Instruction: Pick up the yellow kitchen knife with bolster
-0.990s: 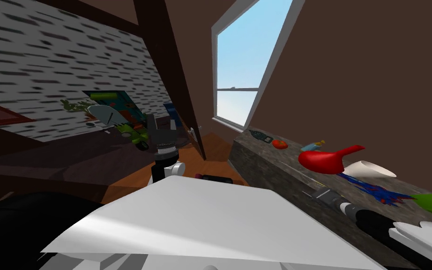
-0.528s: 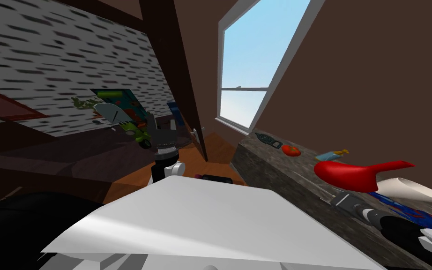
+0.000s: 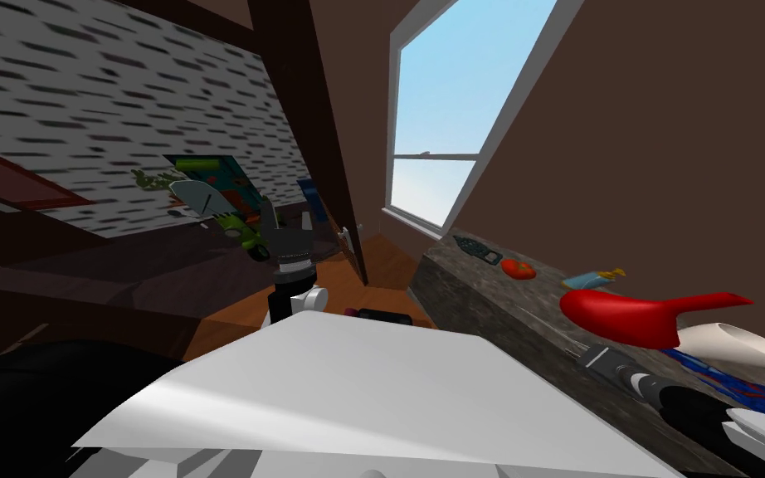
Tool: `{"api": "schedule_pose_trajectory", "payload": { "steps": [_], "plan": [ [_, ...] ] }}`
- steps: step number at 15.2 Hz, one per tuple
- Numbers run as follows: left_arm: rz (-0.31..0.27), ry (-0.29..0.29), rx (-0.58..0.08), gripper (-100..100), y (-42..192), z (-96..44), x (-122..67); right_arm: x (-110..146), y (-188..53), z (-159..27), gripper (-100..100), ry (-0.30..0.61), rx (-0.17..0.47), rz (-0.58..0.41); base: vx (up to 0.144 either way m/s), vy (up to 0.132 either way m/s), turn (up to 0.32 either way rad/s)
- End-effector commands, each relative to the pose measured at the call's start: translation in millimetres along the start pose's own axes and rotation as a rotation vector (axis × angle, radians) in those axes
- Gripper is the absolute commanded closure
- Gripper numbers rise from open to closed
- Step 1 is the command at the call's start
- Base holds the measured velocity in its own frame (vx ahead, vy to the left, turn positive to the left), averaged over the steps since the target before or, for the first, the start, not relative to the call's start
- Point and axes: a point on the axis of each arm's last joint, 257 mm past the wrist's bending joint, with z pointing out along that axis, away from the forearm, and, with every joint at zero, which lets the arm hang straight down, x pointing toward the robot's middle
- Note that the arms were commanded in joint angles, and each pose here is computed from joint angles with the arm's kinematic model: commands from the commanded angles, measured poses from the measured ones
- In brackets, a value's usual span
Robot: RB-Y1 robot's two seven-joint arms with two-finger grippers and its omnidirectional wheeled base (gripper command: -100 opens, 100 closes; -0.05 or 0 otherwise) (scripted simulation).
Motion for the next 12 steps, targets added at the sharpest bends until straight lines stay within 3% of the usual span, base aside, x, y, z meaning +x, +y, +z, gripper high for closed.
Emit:
{"api": "schedule_pose_trajectory", "payload": {
  "steps": [1, 4, 5, 9, 12],
  "plan": [
    [0.0, 0.0, 0.0, 0, 0, 0.0, 0.0, 0, -20, -4.8, 100, 0.007, 0.02, -0.014, -0.004, 0.004, -0.054],
    [0.0, 0.0, 0.0, 0, 0, 0.0, 0.0, -1, -24, -5.7, 100, 0.004, 0.019, -0.024, -0.013, 0.05, -0.085],
    [0.0, 0.0, 0.0, 0, 0, 0.0, 0.0, 11, -16, -10.9, -100, 0.023, 0.001, 0.005, -0.016, 0.054, 0.017],
    [0.0, 0.0, 0.0, 0, 0, 0.0, 0.0, 27, -11, -18.4, -100, 0.048, -0.007, 0.048, -0.009, 0.03, -0.003],
    [0.0, 0.0, 0.0, 0, 0, 0.0, 0.0, 28, -24, -22.3, -100, 0.049, 0.019, 0.057, 0.013, 0.084, 0.057]
  ]
}}
